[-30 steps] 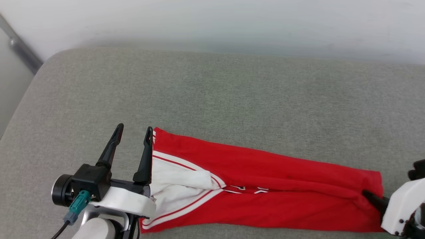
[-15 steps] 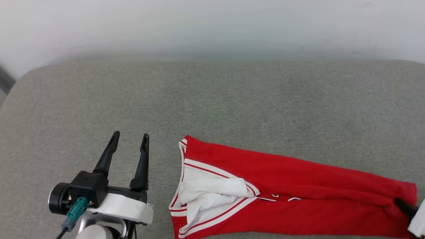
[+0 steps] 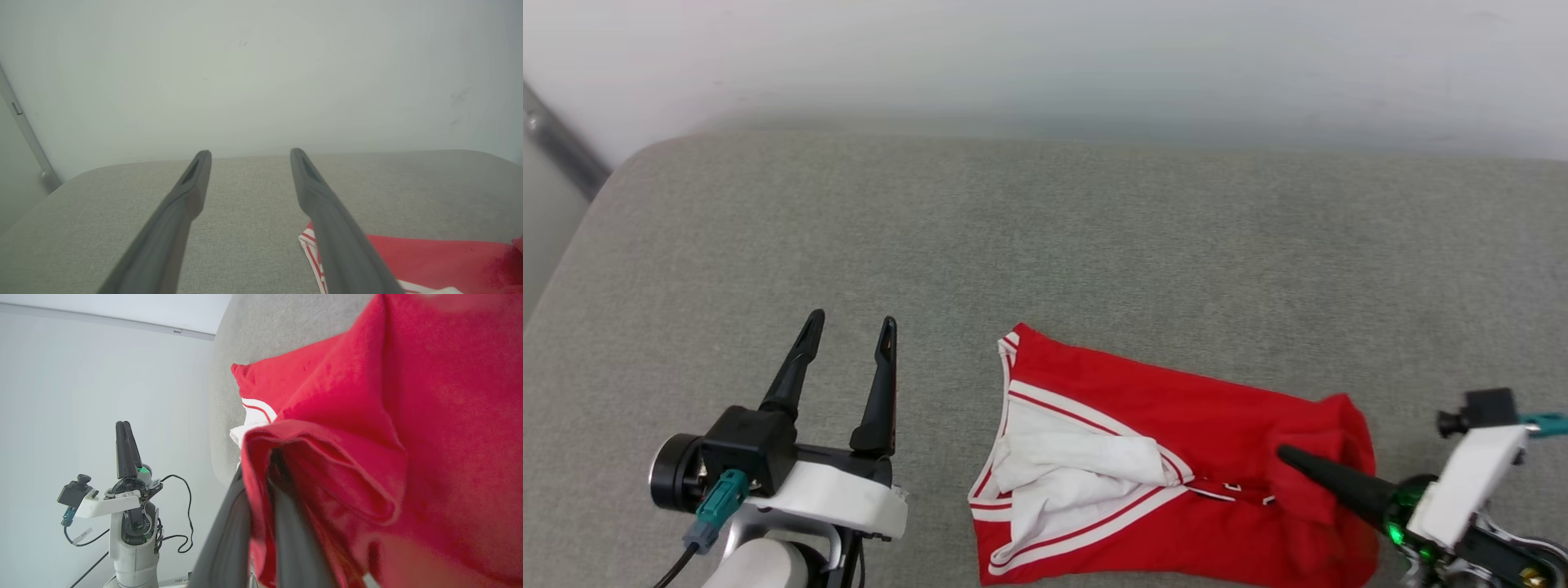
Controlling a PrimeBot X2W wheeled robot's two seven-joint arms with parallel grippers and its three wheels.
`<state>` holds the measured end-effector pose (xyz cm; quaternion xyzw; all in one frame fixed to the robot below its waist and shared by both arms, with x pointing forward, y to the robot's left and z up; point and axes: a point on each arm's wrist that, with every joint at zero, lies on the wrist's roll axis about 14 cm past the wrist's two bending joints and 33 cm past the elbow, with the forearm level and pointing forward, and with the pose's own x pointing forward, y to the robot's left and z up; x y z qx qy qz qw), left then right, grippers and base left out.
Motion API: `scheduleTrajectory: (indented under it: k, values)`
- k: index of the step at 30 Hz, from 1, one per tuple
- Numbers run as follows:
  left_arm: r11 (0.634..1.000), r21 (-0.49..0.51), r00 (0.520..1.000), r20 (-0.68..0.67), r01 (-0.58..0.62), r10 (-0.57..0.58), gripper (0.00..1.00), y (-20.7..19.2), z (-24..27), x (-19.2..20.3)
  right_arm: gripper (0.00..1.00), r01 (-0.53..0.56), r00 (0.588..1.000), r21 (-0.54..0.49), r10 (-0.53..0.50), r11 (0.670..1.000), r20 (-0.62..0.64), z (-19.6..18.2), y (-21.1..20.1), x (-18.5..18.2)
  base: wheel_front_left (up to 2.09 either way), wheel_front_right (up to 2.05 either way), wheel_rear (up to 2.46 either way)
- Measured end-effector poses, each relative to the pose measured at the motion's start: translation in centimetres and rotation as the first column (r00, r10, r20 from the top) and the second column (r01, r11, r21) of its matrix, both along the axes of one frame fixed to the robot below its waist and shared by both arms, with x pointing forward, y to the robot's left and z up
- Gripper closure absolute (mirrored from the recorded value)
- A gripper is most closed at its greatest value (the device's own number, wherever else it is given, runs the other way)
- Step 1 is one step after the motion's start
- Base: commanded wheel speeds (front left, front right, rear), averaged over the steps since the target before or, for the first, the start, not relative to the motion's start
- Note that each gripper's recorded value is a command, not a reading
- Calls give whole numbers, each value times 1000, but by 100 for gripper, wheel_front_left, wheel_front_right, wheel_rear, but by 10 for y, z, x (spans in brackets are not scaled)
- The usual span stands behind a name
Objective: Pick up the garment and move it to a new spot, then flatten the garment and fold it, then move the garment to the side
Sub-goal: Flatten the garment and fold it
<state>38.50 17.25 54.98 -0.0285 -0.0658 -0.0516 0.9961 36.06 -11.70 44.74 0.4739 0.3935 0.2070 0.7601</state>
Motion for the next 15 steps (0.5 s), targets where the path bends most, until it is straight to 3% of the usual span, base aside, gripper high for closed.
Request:
scheduleTrajectory:
  k: [5,15]
  values:
    - [1000,-1,1000,-4,-21,21,0,8,-1,0,100,-125,992,87,123,988,30,6,59,9,0,0,0]
    - [997,-4,997,-32,-74,74,0,25,-11,1,100,-339,940,121,332,933,78,8,157,12,0,0,0]
